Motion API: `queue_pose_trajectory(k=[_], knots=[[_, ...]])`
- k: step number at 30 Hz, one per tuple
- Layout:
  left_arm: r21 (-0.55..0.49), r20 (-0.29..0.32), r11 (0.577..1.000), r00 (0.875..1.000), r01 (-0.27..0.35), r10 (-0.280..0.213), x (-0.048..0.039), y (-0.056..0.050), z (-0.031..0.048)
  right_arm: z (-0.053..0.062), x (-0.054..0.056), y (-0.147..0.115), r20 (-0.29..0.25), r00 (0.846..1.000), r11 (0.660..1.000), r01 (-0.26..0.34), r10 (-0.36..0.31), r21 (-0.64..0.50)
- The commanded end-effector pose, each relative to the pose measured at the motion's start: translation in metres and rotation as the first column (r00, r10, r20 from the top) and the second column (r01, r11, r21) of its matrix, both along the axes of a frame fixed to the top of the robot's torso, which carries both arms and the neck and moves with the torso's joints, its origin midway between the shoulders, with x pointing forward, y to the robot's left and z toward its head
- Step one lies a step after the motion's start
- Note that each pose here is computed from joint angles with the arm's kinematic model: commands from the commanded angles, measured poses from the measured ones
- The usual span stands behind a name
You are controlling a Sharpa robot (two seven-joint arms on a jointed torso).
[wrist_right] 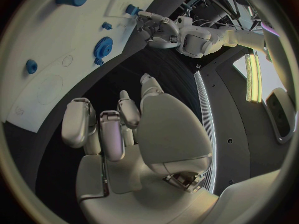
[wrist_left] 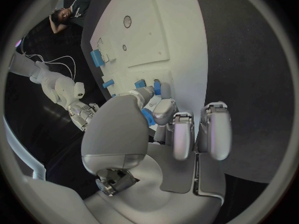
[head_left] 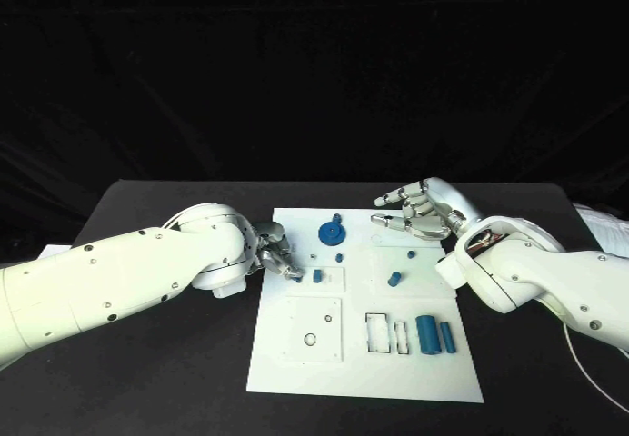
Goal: Assemble the parts on the task board
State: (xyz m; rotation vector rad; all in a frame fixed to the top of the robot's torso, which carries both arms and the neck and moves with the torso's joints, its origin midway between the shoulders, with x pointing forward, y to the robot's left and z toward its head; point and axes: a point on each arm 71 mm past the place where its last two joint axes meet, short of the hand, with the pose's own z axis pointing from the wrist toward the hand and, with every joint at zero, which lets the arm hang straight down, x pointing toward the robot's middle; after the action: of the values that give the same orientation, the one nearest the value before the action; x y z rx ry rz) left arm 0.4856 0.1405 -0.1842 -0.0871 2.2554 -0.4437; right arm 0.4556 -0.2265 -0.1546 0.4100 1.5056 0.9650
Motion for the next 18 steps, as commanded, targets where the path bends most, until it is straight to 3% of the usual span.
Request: queue_pose_trajectory(k=[1,18], knots=[[0.030,-0.022,0.999,0.999,0.024,-0.023,-0.0014,-0.0012,-0.0018,-0.0005,-0.0007,0.0017,-0.003,1.000,1.000,-0.014,0.014,-0.004],[0.046,-0.018,0.998,0.999,0.034,-0.033,-0.0006,-0.0068,-0.0024,-0.0006,-0.0008,0.0022,-0.003,1.000,1.000,-0.016,0.016,-0.004]])
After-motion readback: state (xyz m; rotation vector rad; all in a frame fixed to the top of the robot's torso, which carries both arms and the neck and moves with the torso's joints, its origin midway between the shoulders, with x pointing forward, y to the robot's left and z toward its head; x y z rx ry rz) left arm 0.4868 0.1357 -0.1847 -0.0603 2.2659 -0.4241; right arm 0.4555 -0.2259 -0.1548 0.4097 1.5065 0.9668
